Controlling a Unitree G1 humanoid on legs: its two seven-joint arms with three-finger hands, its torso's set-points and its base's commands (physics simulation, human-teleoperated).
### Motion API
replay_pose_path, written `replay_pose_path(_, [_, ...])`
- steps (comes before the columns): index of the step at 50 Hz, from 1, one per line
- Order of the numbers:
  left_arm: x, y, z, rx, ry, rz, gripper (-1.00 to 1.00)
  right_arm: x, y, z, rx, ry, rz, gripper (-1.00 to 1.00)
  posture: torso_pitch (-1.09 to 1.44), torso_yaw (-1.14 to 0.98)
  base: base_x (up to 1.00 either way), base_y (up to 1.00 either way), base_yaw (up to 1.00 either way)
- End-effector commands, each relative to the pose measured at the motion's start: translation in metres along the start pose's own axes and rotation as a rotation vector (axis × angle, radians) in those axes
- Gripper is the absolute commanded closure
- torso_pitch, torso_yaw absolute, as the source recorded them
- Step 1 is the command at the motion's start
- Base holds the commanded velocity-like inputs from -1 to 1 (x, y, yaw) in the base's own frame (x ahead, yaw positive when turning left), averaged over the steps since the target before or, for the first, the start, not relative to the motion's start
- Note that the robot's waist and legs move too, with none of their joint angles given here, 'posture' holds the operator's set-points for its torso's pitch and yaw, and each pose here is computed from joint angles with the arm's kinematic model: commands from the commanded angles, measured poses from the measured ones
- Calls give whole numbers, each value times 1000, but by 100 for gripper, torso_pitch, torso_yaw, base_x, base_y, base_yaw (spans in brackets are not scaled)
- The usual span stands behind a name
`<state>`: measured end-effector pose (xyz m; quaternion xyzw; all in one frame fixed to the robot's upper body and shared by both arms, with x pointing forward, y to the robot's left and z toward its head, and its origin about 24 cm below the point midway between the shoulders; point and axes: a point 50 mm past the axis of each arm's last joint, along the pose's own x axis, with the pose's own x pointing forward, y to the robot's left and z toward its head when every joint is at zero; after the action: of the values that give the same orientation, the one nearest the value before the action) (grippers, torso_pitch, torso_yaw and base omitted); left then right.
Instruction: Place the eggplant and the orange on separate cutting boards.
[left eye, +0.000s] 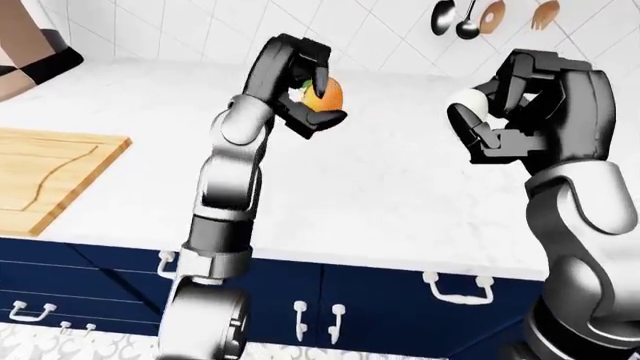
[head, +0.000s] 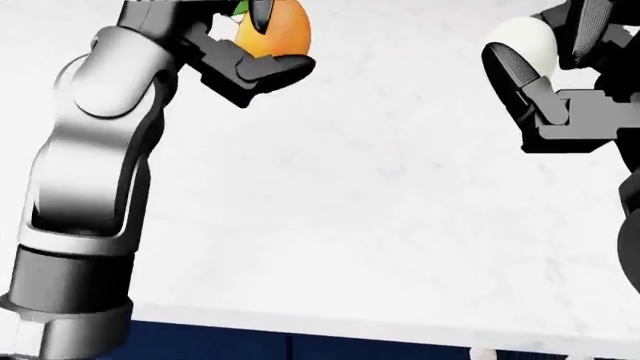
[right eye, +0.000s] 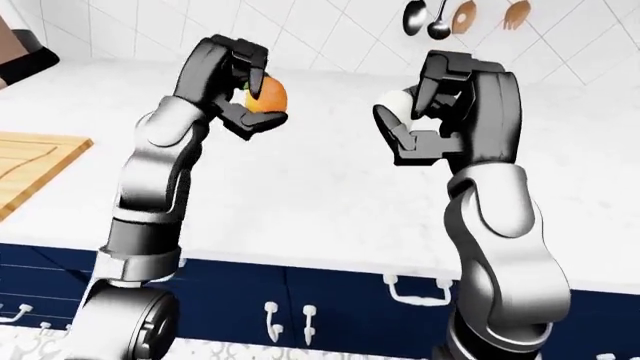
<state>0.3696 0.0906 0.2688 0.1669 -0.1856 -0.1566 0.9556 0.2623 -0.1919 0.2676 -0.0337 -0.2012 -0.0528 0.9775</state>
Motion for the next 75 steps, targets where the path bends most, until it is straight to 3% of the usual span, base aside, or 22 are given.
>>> replay_pose_path(1, [-7, 13, 21, -1, -69, 68, 100, 0, 1, 16, -7, -89, 1, 100, 0, 0, 0, 0, 0])
replay_pose_path(4, [-21, 24, 25, -4, -77, 128, 100, 1, 2, 15, -4, -90, 1, 100, 0, 0, 0, 0, 0])
replay_pose_path(6, [-40, 32, 31, 0, -79, 189, 100, 1, 1, 15, 4, -90, -4, 100, 0, 0, 0, 0, 0])
replay_pose_path(12, [-56, 59, 41, 42, -79, 292, 100, 2, 4, 13, 11, -89, -1, 100, 0, 0, 0, 0, 0])
replay_pose_path(23, [-72, 78, 45, 91, -61, 362, 100, 5, 7, 12, 6, -92, 13, 100, 0, 0, 0, 6, 0])
replay_pose_path(43, [-87, 80, 37, 97, -33, 385, 100, 3, 7, 14, 11, -100, 9, 100, 0, 0, 0, 38, 0])
replay_pose_path(75, [-91, 84, 40, 98, -39, 399, 100, 3, 6, 19, 17, -115, 4, 100, 0, 0, 0, 25, 0])
